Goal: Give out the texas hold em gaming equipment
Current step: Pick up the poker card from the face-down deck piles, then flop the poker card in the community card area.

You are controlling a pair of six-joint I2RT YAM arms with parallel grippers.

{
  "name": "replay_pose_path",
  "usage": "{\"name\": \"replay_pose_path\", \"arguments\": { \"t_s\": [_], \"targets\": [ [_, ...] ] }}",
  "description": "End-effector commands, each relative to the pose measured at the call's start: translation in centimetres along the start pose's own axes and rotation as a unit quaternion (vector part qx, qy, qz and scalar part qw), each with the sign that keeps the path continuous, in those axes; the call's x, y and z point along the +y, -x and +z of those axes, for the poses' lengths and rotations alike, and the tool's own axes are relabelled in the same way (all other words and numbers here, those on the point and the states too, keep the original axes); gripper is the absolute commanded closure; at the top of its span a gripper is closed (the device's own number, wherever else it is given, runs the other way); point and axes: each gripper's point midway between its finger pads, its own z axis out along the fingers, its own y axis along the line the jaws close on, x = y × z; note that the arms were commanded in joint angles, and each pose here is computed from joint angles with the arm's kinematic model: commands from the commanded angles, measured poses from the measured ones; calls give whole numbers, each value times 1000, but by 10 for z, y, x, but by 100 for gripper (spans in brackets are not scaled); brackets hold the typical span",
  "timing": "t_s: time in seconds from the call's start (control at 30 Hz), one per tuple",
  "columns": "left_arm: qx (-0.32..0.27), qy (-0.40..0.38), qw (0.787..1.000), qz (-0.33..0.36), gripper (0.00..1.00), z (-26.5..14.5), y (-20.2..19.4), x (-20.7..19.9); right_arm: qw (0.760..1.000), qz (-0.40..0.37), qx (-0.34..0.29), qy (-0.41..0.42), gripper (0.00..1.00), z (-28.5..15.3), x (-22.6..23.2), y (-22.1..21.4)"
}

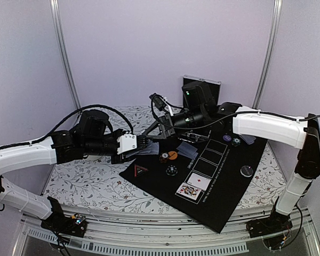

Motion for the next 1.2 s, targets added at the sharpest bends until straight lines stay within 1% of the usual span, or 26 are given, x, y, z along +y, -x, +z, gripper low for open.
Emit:
{"name": "replay_pose_path", "arguments": {
  "t_s": [0.0, 0.1, 0.27, 0.47, 0.67, 0.8, 0.9, 1.03, 1.1, 1.13, 1.17],
  "targets": [
    [-23, 5, 1000, 7, 52, -4, 15, 4, 999, -33, -13, 5, 98, -10, 21, 14],
    [-26, 6, 1000, 8, 52, -5, 16, 4, 999, -43, -26, 0, 98, -22, 26, 21],
    [-28, 4, 1000, 8, 52, -6, 17, 4, 998, -45, -43, -20, 98, -41, 21, 27],
    [-28, 4, 1000, 8, 52, -6, 17, 4, 997, -43, -61, -16, 98, -54, 22, 33],
    [-28, 5, 1000, 9, 52, -7, 17, 4, 996, -40, -75, -34, 98, -68, 15, 39],
    [-28, 4, 1000, 10, 52, -7, 17, 4, 989, -58, -111, -75, 98, -104, 14, 57],
    [-29, 3, 1000, 10, 52, -7, 17, 3, 975, -96, -145, -137, 98, -144, 9, 71],
    [-30, 4, 1000, 10, 52, -7, 18, 4, 942, -178, -166, -231, 98, -187, -5, 75],
    [-30, 3, 999, 10, 52, -7, 18, 3, 914, -247, -153, -283, 98, -199, -17, 70],
    [-29, 3, 1000, 10, 52, -7, 18, 3, 903, -270, -144, -303, 98, -201, -26, 64],
    [-29, 3, 1000, 10, 52, -7, 18, 3, 887, -314, -120, -315, 98, -200, -34, 54]
  ]
}}
